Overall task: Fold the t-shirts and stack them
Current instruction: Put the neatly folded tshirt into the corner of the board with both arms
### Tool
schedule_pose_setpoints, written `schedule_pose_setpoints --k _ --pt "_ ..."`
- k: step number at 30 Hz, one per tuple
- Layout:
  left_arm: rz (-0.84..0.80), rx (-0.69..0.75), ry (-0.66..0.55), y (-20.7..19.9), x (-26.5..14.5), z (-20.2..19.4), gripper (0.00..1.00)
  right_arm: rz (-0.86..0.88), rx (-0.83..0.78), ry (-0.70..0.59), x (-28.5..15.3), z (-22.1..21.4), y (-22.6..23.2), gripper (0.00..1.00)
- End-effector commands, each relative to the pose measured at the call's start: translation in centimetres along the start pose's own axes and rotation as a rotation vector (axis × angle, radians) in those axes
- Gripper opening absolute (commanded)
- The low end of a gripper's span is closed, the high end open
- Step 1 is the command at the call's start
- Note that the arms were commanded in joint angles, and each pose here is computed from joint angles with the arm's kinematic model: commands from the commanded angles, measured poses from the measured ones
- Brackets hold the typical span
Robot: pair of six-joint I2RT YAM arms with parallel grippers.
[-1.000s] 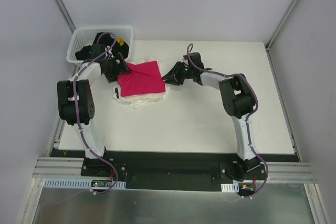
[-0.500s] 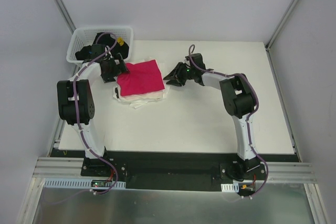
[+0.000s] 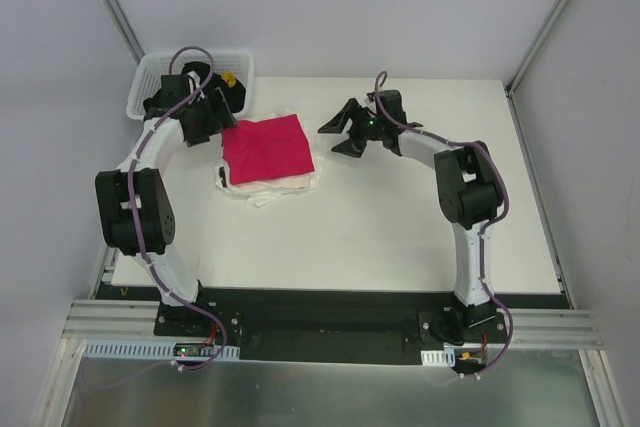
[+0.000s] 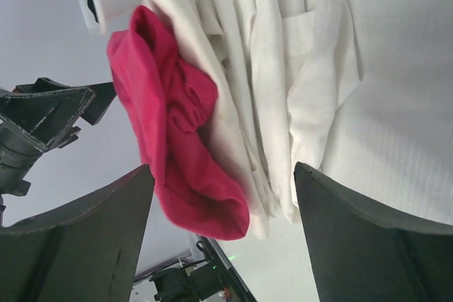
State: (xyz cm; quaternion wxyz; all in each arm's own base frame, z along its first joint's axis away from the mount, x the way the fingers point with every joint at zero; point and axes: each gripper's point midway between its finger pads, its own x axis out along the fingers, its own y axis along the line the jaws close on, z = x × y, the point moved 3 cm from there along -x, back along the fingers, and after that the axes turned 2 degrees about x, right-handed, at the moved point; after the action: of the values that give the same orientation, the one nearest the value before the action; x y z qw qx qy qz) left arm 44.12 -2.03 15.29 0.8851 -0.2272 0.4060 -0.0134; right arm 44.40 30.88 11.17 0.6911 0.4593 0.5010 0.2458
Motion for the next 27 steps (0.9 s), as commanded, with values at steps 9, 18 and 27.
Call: schedule_pose_setpoints --k 9,18,27 --pt "-0.321 0.045 -0.163 -9.1 -10.4 4.7 0.99 0.095 -0.169 -0.089 -4.3 1.2 8.4 0.35" --pt "-0.452 -0.03 -0.004 -13.8 -5.8 -1.8 0.99 0.16 -0.222 -0.038 -2.2 0.2 12.8 0.01" --pt "-0.455 -0.116 0.121 -13.3 -0.9 -10.7 0.99 0.162 -0.191 0.067 2.5 -1.8 11.9 0.01"
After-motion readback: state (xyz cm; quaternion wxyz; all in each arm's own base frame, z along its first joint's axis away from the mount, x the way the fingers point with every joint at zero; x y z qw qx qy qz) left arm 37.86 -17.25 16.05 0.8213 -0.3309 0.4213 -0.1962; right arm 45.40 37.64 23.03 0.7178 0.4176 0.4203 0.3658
